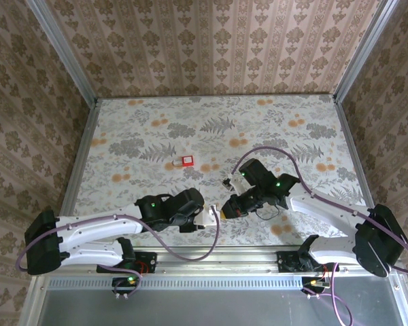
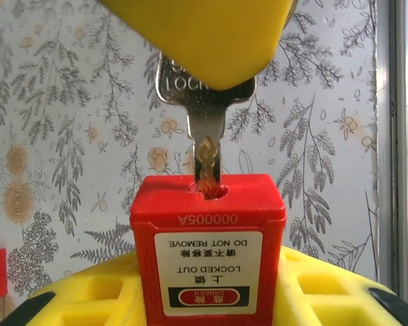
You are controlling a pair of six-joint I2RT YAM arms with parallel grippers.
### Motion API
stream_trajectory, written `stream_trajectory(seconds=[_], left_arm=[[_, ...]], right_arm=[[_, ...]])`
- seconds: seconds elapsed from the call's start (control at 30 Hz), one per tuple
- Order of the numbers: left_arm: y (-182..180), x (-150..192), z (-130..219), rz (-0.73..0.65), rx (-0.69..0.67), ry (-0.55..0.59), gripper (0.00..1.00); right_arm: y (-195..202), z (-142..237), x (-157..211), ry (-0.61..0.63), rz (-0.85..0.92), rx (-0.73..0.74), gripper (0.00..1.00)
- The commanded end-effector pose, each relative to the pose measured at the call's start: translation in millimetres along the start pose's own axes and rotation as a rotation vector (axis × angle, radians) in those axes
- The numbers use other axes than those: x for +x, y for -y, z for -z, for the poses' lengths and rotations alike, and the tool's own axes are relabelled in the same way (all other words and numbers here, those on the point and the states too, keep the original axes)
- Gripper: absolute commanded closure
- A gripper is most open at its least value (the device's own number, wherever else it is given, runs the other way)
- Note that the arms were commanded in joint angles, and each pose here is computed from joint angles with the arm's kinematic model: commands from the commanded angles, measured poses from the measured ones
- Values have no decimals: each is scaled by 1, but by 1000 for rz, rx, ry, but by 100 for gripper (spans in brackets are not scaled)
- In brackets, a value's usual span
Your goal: Unlock with the key
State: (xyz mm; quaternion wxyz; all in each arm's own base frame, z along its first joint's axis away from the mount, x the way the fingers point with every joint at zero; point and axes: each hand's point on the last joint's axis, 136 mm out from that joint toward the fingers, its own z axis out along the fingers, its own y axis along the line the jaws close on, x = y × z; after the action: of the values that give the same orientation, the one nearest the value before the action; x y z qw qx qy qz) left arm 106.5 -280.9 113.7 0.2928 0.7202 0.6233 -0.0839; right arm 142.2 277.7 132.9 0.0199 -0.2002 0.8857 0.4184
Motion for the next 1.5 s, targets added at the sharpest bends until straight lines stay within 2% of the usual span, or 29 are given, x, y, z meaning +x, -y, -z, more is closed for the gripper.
stream_trajectory(seconds=[0.0, 0.03, 0.1, 0.23, 0.4, 0.53, 0.63, 0.8, 0.93, 1.13, 1.27, 1.33, 1.47], left_arm=[[-16, -120, 37, -54, -6, 359, 100], [-20, -119, 33, -34, -10, 322, 100], [-25, -124, 32, -7, -24, 328, 100], [-37, -146, 53, 49, -53, 481, 100], [-33, -152, 58, 36, -40, 515, 100], [-41, -140, 51, 26, -124, 490, 100], [-46, -130, 47, -22, -243, 484, 100], [-62, -111, 35, -81, -425, 443, 100], [-63, -105, 24, -119, -460, 418, 100], [-61, -102, 21, -138, -451, 397, 100], [-58, -97, 20, -115, -409, 381, 100], [-59, -91, 19, -72, -380, 367, 100], [-56, -82, 15, 14, -277, 333, 100]], right_arm=[[-16, 0, -31, 79, 126, -4, 100], [-17, 0, -33, 83, 122, -1, 100], [-17, -1, -36, 95, 102, -8, 100], [-22, -7, -37, 129, 77, -66, 100], [-21, -6, -37, 141, 80, -65, 100], [-21, -5, -40, 154, 37, -87, 100], [-14, 1, -51, 202, -108, -120, 100], [3, 18, -80, 341, -468, -282, 100], [23, 24, -83, 358, -683, -315, 100], [46, 21, -71, 350, -840, -297, 100], [57, 27, -63, 360, -871, -265, 88], [59, 34, -58, 364, -851, -228, 77], [65, 51, -47, 383, -785, -142, 66]])
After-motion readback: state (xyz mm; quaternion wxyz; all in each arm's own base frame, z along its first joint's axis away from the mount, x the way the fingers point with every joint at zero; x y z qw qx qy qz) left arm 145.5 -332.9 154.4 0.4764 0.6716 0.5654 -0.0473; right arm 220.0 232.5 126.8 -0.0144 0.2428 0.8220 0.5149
